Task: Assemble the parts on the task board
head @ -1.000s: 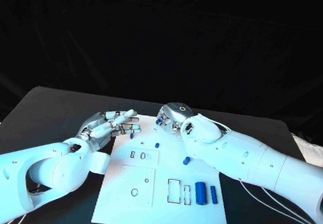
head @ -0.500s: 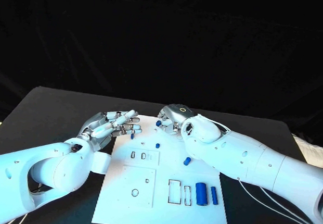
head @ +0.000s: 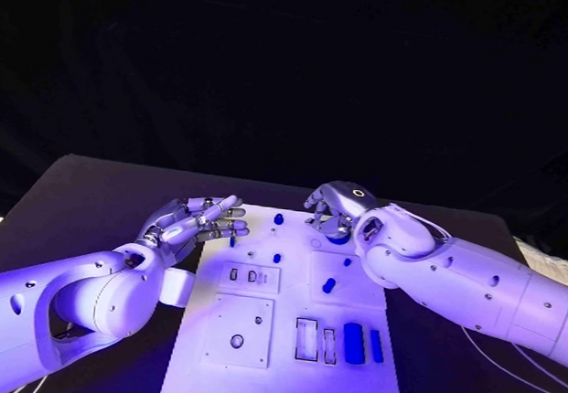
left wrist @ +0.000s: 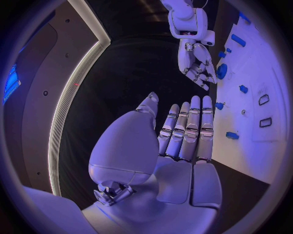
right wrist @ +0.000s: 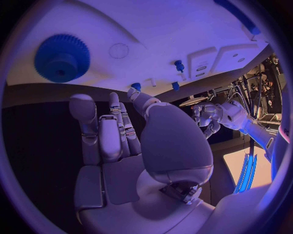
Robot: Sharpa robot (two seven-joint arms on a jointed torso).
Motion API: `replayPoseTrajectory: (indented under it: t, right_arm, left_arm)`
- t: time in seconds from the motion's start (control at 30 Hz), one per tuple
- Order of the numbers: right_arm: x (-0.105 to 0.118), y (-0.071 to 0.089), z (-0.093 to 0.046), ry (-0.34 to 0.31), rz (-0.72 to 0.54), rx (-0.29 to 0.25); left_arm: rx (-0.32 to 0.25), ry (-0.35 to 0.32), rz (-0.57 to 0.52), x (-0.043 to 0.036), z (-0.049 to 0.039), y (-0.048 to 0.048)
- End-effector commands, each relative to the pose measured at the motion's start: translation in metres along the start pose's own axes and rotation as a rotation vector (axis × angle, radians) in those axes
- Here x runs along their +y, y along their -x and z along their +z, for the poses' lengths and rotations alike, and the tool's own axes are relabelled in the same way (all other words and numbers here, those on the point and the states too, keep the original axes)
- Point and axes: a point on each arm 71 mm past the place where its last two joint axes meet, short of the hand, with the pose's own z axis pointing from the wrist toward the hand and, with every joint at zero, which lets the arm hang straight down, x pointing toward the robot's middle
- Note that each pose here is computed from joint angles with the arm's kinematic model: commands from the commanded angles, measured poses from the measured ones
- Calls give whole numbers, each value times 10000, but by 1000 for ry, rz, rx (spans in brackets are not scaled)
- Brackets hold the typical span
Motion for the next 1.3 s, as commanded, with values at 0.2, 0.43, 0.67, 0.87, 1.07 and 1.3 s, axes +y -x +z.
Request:
replayPoseTrajectory:
  t: [0.2, 0.43, 0.67, 0.87, 1.07, 1.3]
  right_arm:
    - [-438, 128, -251, -174, 149, 82]
    - [-595, 136, -309, -223, 130, 115]
    - [-608, 97, -284, -243, 110, 131]
    - [-556, 47, -255, -235, 112, 147]
    - [-530, 6, -225, -233, 108, 159]
    - [-512, -37, -203, -231, 106, 177]
  left_arm:
    - [25, -7, -6, -22, -8, -3]
    - [21, -5, -6, -20, -6, 20]
    - [20, -5, -6, -16, 1, 22]
    - [20, -4, -6, -13, 7, 23]
    - [21, -4, -7, -11, 11, 18]
    - [21, -4, -7, -10, 12, 16]
